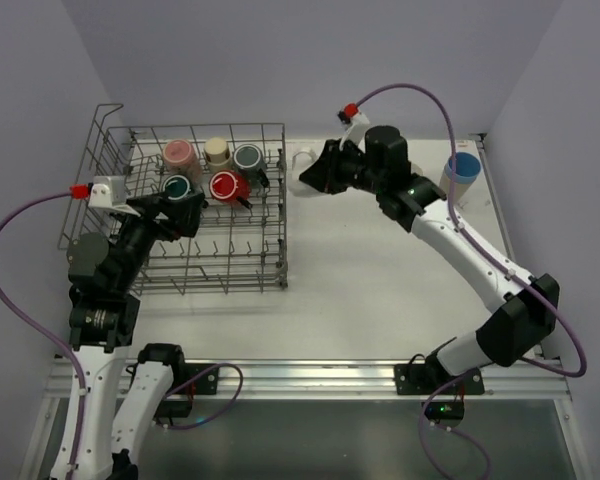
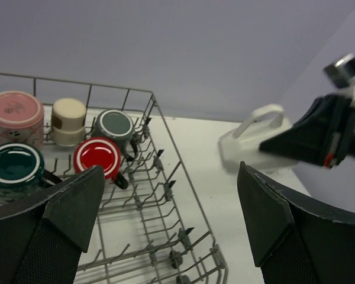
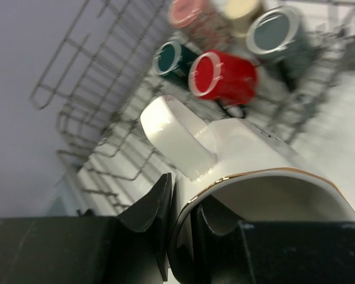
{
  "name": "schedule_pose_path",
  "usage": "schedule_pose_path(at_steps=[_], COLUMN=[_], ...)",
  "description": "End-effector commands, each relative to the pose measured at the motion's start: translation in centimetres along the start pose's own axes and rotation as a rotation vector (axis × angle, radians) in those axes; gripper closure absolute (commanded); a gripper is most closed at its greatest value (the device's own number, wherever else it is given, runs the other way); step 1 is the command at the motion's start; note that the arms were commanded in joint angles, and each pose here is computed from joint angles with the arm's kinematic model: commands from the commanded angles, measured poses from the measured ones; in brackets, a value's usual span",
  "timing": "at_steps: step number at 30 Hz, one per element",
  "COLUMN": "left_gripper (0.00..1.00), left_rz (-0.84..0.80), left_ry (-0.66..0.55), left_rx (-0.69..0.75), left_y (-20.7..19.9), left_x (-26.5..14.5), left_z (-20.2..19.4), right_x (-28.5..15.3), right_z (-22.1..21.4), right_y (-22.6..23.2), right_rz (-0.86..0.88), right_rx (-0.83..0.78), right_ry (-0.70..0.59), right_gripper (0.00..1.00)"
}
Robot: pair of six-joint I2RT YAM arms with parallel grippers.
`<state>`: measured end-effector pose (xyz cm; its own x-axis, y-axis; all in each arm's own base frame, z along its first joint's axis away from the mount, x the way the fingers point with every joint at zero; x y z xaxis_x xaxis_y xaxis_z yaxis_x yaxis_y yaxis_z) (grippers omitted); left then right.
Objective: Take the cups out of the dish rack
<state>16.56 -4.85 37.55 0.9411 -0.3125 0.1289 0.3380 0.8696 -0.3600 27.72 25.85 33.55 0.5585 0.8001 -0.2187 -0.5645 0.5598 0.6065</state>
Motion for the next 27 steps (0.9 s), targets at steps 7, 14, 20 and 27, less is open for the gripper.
schedule_pose_path(at_steps=[7,14,20,27], left_gripper=[0.00,0.00,0.00,0.00], left_rz=[0.110,0.121,0.102,0.104], left_ry=[0.192,0.210,0.246,0.260], left_rx=[0.187,0.206,0.209,0.209], left_y=[2.8,3.0,2.9,3.0], left_x=[0.4,0.5,0.8,0.9], left_z=[-5.9,-6.9,-7.8,-8.0], right_x=[-2.1,1.0,4.1,5.6], right_z=[7.1,8.2,6.7,5.0], right_y=[-8.6,-14.1,-18.9,-22.3], right_rz=[-0.576,-0.682,-0.717,-0.728], right_rx=[-0.333,-0.431,-0.417,-0.397], right_ry=[0.181,0.340,0.426,0.484], right_gripper=[1.00,1.00,1.00,1.00])
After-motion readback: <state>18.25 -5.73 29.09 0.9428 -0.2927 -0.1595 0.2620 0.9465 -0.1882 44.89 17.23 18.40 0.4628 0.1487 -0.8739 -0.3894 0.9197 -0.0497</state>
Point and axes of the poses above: each gripper's point midway between its finger pads, its own x axis out along the fingers, its own y axis along the line the jaws close on, z = x × y, the point moved 9 cm from there along -x, back along the fingers, and after that the axes turned 4 degrees about x, right-handed, at the moved point
